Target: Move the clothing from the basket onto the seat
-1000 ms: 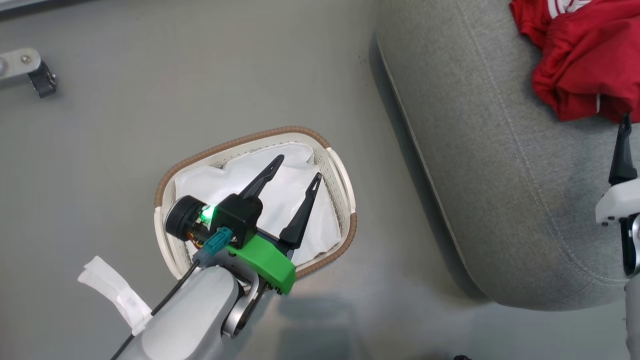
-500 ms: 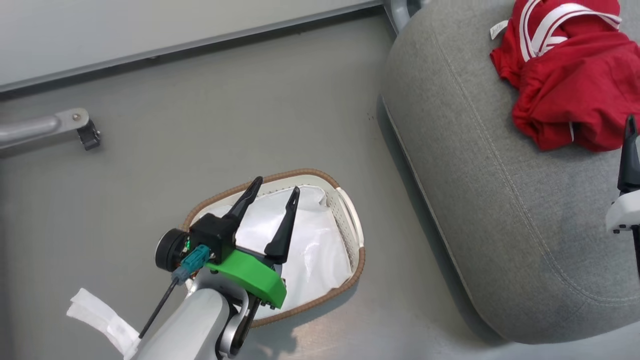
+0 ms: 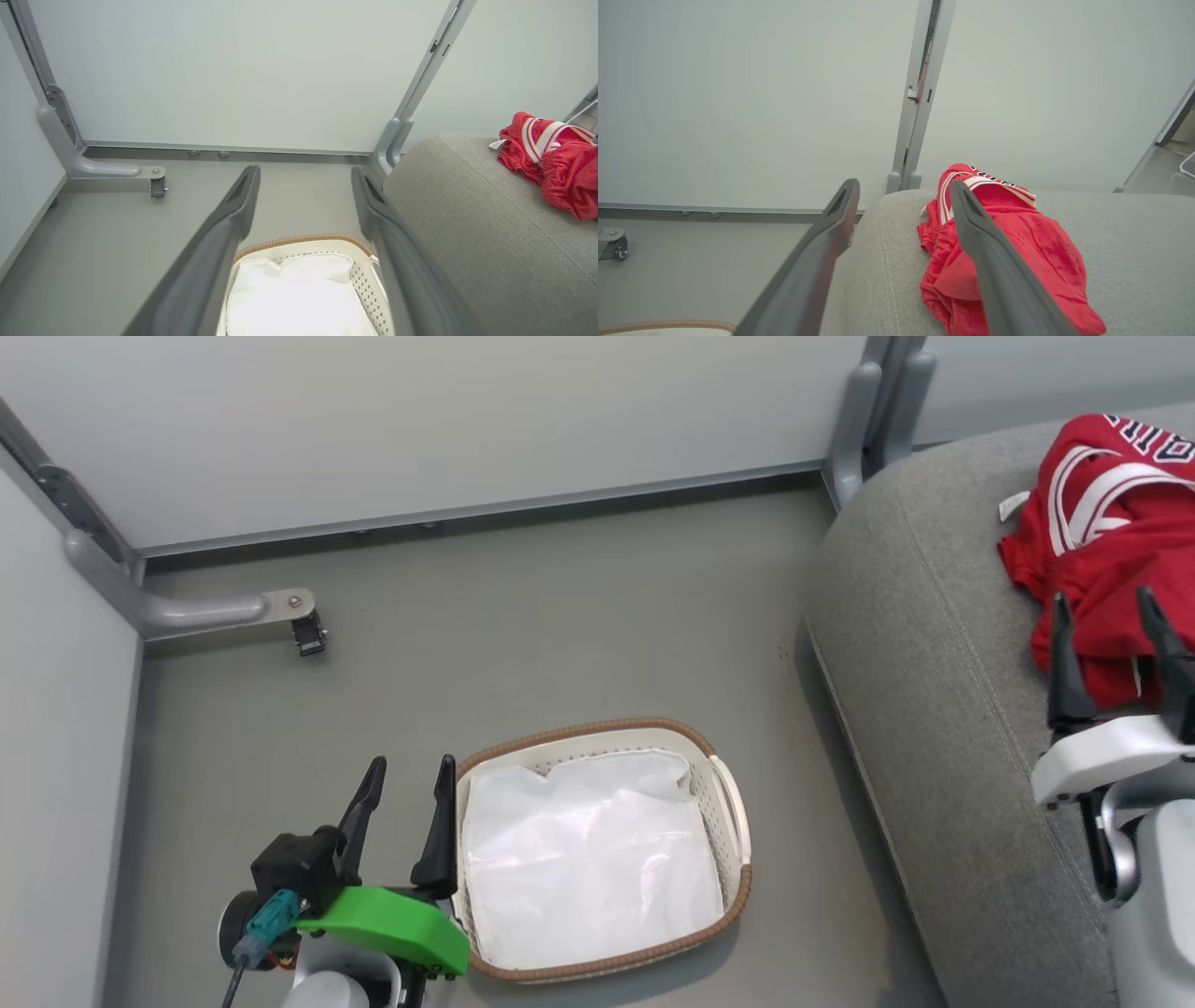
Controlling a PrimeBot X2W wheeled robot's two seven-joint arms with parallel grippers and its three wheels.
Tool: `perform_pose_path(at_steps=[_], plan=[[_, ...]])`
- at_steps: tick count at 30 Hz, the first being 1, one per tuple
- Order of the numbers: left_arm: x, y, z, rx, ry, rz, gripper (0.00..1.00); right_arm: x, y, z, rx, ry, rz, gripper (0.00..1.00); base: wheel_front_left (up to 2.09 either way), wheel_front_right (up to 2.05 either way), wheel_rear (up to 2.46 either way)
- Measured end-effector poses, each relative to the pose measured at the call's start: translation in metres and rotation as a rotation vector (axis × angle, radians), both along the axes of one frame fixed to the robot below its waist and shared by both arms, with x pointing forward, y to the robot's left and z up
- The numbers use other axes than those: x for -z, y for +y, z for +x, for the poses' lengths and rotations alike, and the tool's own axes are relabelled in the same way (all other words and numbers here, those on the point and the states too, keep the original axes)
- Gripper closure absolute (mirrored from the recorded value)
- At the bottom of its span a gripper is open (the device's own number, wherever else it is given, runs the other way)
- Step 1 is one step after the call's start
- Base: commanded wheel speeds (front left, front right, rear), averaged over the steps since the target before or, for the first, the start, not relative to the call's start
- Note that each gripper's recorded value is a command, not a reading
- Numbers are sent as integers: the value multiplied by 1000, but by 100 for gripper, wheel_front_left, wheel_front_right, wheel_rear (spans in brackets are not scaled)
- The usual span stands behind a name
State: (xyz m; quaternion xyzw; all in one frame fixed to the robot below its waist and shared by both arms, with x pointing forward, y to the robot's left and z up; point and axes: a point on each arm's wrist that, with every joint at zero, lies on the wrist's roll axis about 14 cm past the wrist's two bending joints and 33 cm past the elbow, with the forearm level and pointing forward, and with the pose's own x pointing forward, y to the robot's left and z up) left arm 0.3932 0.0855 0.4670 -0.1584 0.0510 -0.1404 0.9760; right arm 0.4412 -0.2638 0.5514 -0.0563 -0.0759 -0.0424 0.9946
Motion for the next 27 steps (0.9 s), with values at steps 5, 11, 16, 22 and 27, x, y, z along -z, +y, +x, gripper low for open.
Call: perform_pose_path(at_steps=[5,11,16,22,27], plan=[[-5,31,-16,-114,-15,2,0,11,63,0,-138,12,63,0,0,0,0],[-15,58,-31,-201,-55,30,0,28,114,-10,-253,56,110,0,0,0,0],[-7,73,-45,-248,-35,37,0,33,125,-21,-275,65,132,0,0,0,0],[4,81,-53,-279,-3,31,0,45,124,-40,-270,91,185,0,0,0,0],[8,86,-58,-295,9,29,0,46,129,-51,-287,91,218,0,0,0,0]])
